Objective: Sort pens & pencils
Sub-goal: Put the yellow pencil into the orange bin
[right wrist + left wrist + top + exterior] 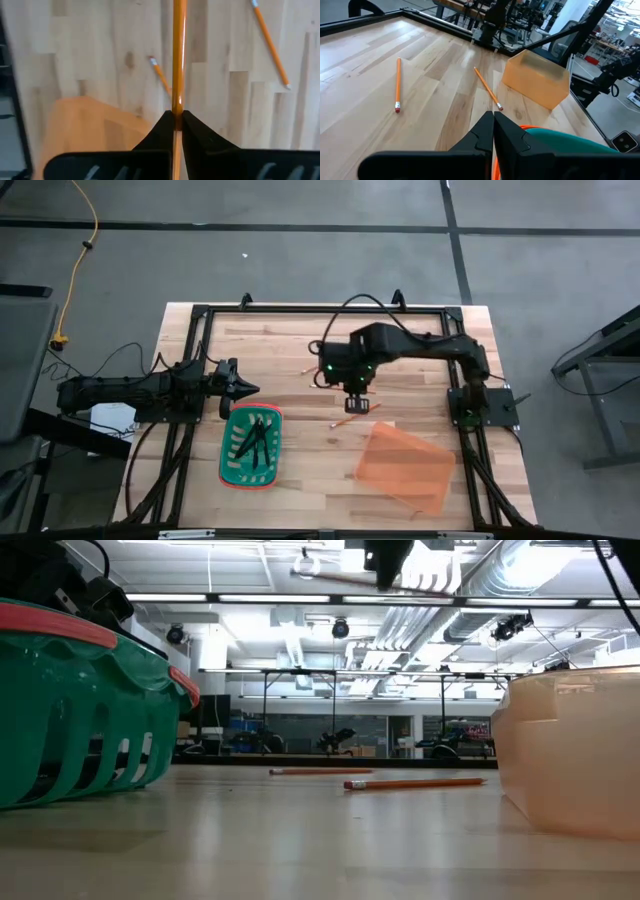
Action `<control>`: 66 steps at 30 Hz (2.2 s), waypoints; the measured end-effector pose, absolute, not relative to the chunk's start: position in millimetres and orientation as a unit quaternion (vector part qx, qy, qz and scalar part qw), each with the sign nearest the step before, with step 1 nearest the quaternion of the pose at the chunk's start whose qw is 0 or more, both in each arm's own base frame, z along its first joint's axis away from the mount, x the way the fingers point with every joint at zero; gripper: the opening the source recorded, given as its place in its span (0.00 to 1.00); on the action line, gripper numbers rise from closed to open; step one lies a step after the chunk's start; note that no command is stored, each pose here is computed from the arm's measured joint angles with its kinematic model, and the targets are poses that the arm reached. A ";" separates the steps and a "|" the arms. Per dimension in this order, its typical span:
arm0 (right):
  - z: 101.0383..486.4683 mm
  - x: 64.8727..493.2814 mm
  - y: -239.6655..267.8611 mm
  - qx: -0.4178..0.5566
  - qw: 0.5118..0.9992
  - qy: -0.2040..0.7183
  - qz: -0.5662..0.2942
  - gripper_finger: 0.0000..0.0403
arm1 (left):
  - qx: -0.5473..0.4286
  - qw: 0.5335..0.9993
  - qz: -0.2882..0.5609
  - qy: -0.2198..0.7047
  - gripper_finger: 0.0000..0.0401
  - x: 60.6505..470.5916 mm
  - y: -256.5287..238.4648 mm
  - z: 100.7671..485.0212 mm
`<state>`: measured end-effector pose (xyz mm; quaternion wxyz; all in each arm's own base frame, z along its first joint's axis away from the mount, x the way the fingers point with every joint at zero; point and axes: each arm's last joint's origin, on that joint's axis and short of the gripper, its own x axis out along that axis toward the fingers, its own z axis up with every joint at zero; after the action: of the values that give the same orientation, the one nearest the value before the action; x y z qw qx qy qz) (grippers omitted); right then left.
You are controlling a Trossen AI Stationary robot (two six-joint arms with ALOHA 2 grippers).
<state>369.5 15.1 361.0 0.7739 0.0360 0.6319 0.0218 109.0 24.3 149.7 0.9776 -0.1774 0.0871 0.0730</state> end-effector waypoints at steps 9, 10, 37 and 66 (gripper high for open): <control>387.9 341.6 67.6 0.032 0.794 0.605 0.053 0.00 | -0.177 0.978 0.073 0.087 0.00 109.0 24.3 149.7; 390.1 338.5 73.2 0.029 0.796 0.603 0.054 0.00 | -0.177 0.978 0.073 0.087 0.00 109.0 24.3 149.7; 295.6 289.2 185.5 0.122 0.685 0.704 -0.142 0.00 | -0.177 0.978 0.073 0.087 0.00 109.0 24.3 149.7; 172.9 248.9 199.4 0.153 0.617 0.746 -0.197 0.04 | -0.177 0.978 0.073 0.087 0.00 109.0 24.3 149.7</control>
<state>248.9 199.4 172.9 0.6175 0.1532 0.7459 -0.1970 109.0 24.3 149.7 0.9775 -0.1774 0.0873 0.0730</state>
